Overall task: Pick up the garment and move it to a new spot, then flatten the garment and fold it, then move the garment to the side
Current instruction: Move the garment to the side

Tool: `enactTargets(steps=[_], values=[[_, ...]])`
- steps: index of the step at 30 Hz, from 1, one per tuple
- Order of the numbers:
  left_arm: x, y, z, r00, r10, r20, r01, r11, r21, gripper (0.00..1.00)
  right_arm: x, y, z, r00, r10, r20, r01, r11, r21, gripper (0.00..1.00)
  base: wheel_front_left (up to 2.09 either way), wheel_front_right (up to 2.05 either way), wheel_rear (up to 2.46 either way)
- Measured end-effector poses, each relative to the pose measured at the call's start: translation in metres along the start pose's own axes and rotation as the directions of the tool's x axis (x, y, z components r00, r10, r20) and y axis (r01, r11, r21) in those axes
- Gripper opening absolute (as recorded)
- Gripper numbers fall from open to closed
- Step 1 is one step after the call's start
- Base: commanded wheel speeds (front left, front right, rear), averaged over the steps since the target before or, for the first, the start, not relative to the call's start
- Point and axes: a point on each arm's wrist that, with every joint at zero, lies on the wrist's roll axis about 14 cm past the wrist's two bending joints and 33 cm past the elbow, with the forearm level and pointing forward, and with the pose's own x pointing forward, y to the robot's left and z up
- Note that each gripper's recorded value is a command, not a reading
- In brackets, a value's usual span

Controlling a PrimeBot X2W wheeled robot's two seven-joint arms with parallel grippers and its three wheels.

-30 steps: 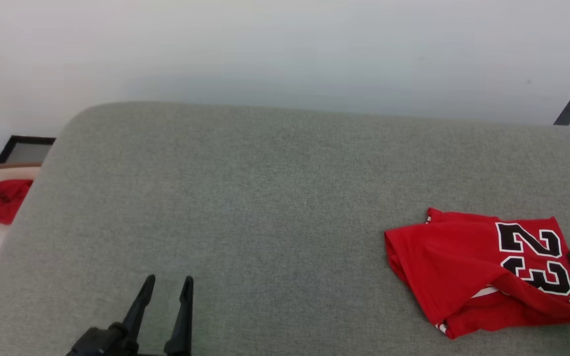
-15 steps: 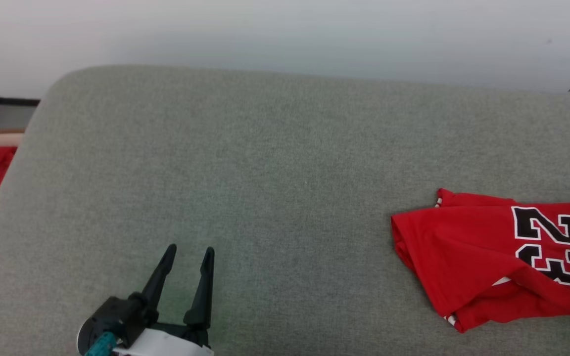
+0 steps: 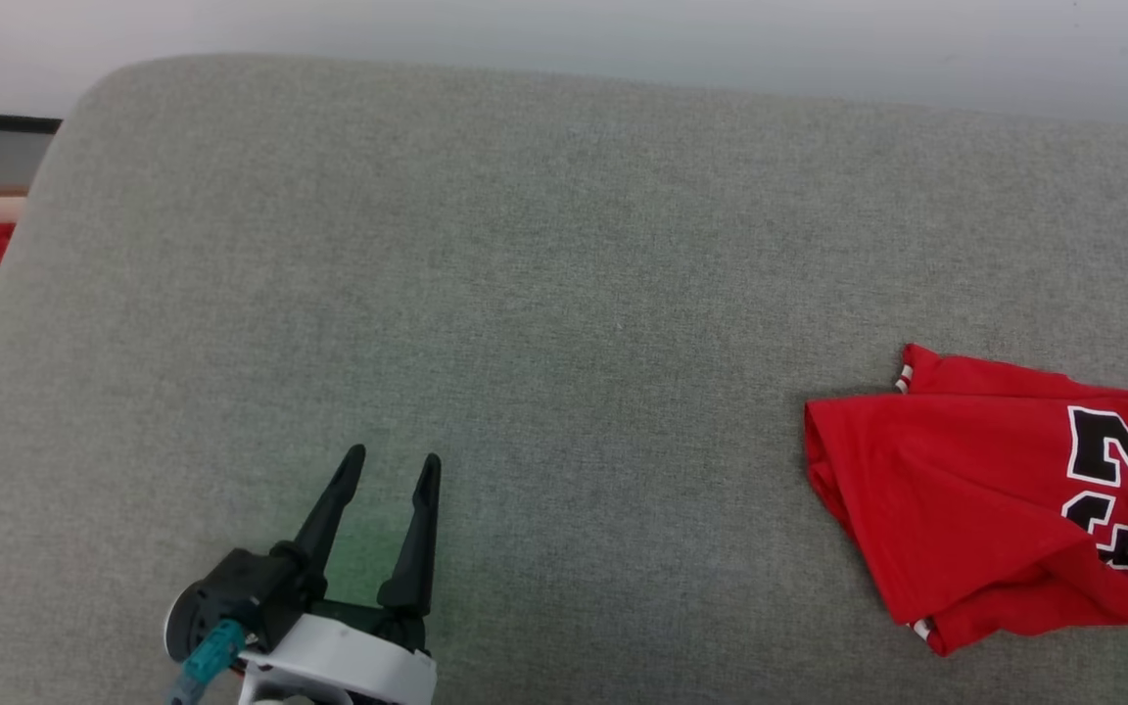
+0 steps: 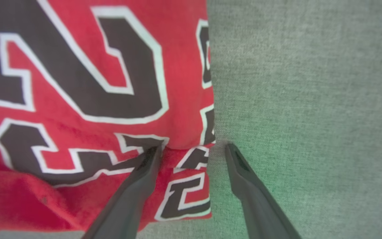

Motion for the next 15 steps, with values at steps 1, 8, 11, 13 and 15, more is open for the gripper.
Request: enactTargets(steps=[1,8,11,13,15], values=[[0.001,0.000,-0.001,1.000,-0.002,-0.002,0.002,1.000,0.000,1.00,0.002,0.000,0.000,1.000,0.002,0.002,-0.002,1.000,0.001,0.33,0.00,0.00,0.00],[0.011,-0.009,0.001,0.999,-0.040,0.007,0.039,0.999,0.003,1.00,0.003,0.005,0.014,0.991,0.031,0.132,-0.036,0.999,0.038,0.00,0.00,0.00,0.00],[0.018,-0.017,0.004,0.998,-0.065,0.018,0.065,0.998,0.008,1.00,-0.003,0.000,0.022,0.975,0.026,0.222,-0.043,0.996,0.073,0.00,0.00,0.00,0.00],[0.021,-0.022,0.004,0.996,-0.083,0.021,0.083,0.997,0.006,1.00,-0.009,-0.005,0.026,0.960,0.018,0.279,-0.047,0.994,0.098,0.00,0.00,0.00,0.00],[0.026,-0.028,0.004,0.994,-0.105,0.023,0.105,0.994,0.007,1.00,-0.016,-0.015,0.024,0.949,-0.004,0.317,-0.038,0.991,0.128,0.00,0.00,0.00,0.00]])
